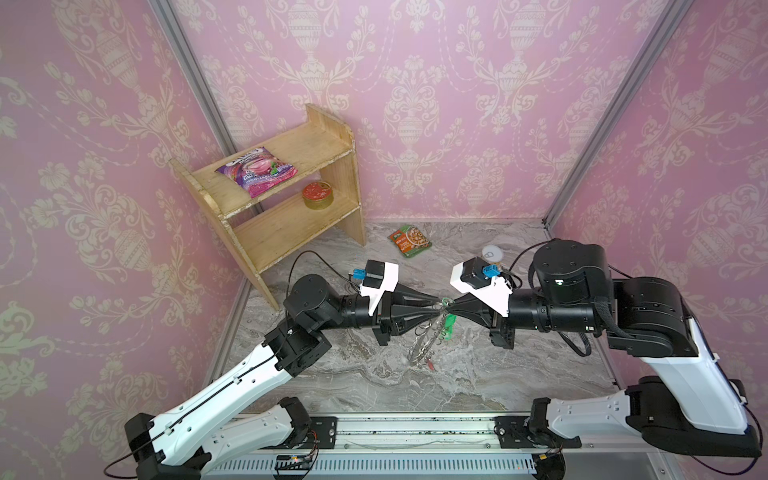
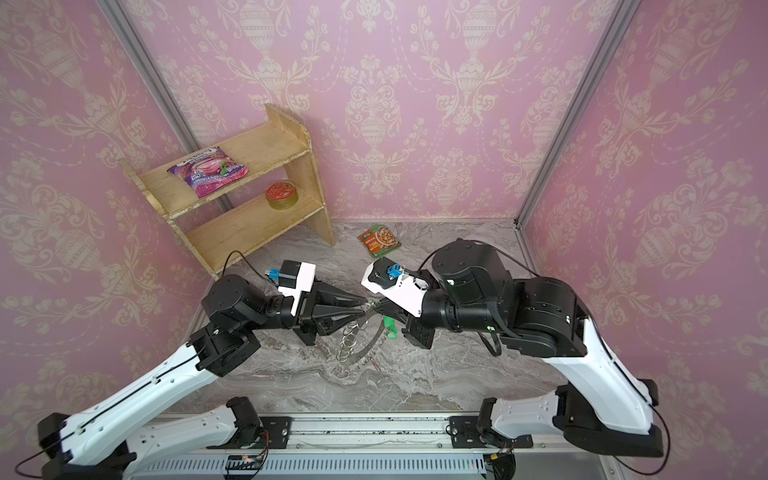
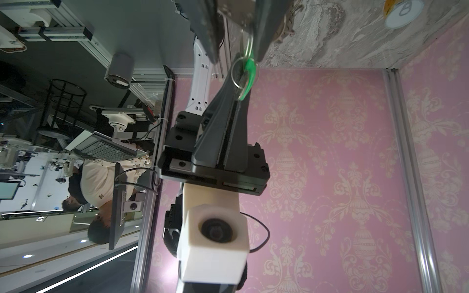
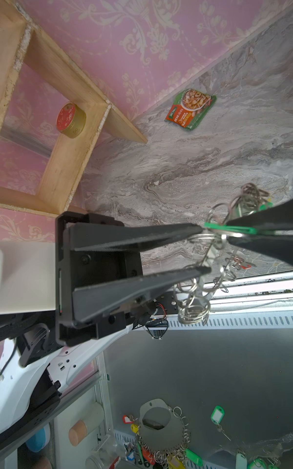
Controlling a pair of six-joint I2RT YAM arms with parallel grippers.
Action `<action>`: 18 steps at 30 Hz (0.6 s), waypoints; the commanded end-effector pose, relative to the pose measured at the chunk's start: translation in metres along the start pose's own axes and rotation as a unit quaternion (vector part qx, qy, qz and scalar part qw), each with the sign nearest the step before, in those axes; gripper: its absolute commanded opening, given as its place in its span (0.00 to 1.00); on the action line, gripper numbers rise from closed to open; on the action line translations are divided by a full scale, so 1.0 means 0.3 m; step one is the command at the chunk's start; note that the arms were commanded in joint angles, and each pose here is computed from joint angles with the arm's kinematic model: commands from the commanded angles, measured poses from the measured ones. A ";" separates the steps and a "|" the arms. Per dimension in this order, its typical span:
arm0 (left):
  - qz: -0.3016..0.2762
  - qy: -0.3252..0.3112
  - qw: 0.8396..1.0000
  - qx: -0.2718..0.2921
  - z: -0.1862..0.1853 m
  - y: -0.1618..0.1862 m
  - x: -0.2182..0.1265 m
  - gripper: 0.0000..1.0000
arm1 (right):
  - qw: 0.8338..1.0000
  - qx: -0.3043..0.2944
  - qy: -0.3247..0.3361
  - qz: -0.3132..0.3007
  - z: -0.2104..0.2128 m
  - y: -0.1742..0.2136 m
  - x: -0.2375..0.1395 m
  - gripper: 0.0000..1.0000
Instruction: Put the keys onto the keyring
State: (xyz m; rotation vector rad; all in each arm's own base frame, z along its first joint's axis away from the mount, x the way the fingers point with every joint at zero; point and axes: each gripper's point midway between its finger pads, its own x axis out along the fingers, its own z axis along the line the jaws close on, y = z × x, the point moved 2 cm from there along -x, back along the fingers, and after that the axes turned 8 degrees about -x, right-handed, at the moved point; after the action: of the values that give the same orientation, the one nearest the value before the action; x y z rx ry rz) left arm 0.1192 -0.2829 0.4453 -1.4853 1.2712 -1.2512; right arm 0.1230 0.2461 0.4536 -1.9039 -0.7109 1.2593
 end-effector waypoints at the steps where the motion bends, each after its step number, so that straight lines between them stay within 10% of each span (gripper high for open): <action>1: 0.017 -0.068 0.997 0.014 0.055 0.049 -0.040 0.58 | 1.000 -0.004 0.023 0.012 -0.026 0.000 0.002 0.00; 7: 0.026 -0.171 0.984 0.035 0.093 0.091 -0.151 0.82 | 0.998 0.008 0.028 0.052 -0.034 0.040 0.083 0.00; 18: 0.029 -0.300 0.952 0.051 0.129 0.123 -0.319 0.94 | 0.988 0.039 0.029 0.144 -0.044 0.159 0.259 0.00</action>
State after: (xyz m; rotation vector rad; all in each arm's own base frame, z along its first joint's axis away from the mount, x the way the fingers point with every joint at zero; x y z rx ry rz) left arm 0.1360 -0.2046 0.4054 -1.5895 0.8680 -0.8508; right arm 0.1558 0.2721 0.3897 -2.0191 -0.4442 1.3842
